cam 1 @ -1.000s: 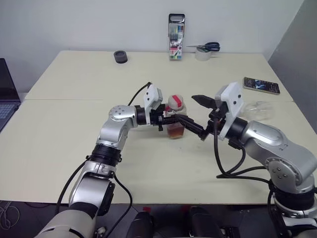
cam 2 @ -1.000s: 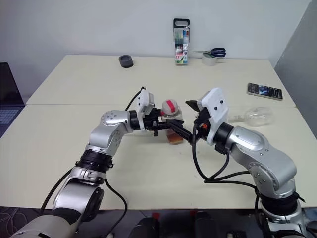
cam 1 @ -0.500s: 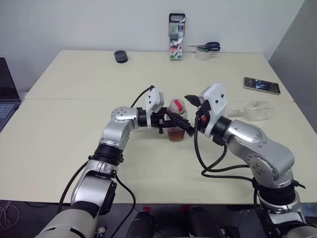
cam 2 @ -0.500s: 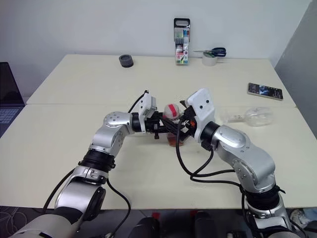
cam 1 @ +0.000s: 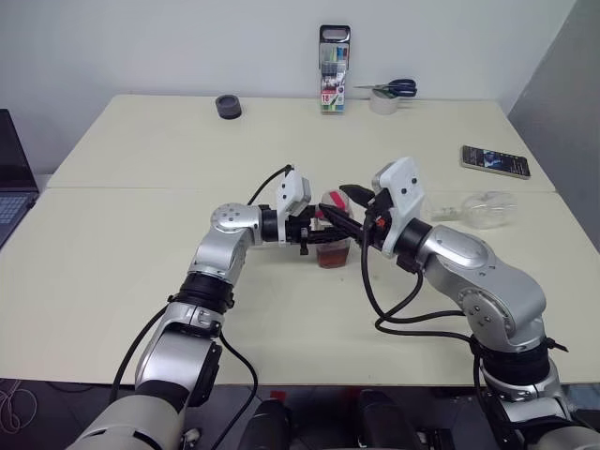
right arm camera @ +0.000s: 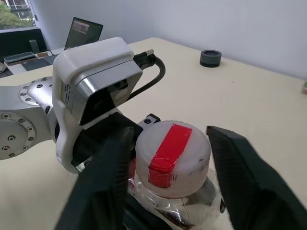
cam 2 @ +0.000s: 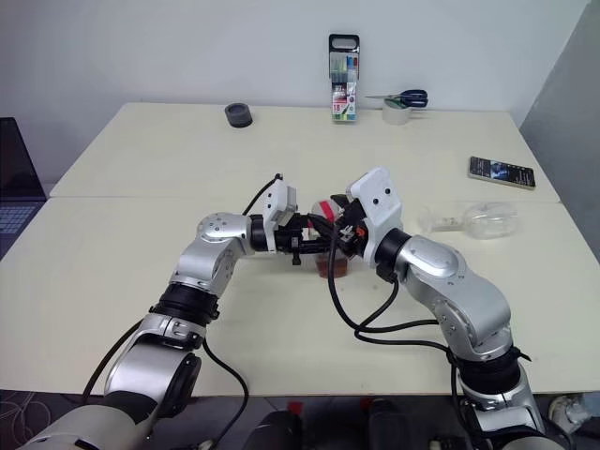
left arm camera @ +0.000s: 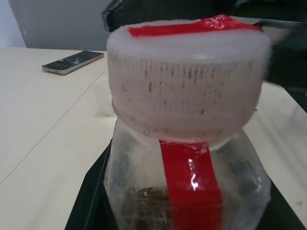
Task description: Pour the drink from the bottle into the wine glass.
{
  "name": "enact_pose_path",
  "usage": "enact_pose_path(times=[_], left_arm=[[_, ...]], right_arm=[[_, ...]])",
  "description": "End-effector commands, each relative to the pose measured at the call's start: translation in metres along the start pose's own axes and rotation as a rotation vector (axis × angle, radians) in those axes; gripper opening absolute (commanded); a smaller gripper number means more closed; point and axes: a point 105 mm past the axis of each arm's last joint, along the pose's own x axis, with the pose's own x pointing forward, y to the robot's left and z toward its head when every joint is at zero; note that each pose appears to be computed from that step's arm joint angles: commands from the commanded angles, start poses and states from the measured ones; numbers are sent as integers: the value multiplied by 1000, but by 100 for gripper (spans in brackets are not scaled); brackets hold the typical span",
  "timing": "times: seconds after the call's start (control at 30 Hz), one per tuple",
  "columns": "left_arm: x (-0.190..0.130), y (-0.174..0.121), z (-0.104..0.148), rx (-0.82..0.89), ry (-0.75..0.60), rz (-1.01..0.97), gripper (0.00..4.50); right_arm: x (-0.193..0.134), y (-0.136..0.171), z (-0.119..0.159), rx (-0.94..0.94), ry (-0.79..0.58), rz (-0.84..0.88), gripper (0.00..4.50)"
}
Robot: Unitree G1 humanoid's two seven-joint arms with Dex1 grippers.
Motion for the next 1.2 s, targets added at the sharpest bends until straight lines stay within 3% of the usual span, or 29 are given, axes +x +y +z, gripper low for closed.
enact_pose_path(times=[0.03, 0.2, 0.4, 0.57, 0.6, 0.87, 1.0, 1.2], left_arm=[[4, 1, 16, 61, -33, -14, 176], [4, -1, 16, 65, -33, -22, 176], [6, -8, 20, 99, -29, -83, 174], [7, -7, 24, 117, -47, -76, 174], [7, -6, 24, 116, -51, -69, 174], [8, 0, 22, 81, -61, -8, 174], [11, 16, 28, 66, -86, 76, 174], [16, 21, 29, 56, -92, 79, 174]], right_arm=[[2, 3, 13, -41, -46, 16, 181], [3, 5, 15, -62, -58, 73, 181], [-6, -7, 15, -168, 30, 445, 181], [-6, -15, 14, -135, 88, 541, 181], [-7, -16, 11, -133, 94, 531, 181], [-22, -38, 32, -184, -15, 258, 447], [-42, -14, 23, -132, -50, 121, 450], [-29, -1, 12, -65, -119, -135, 450]])
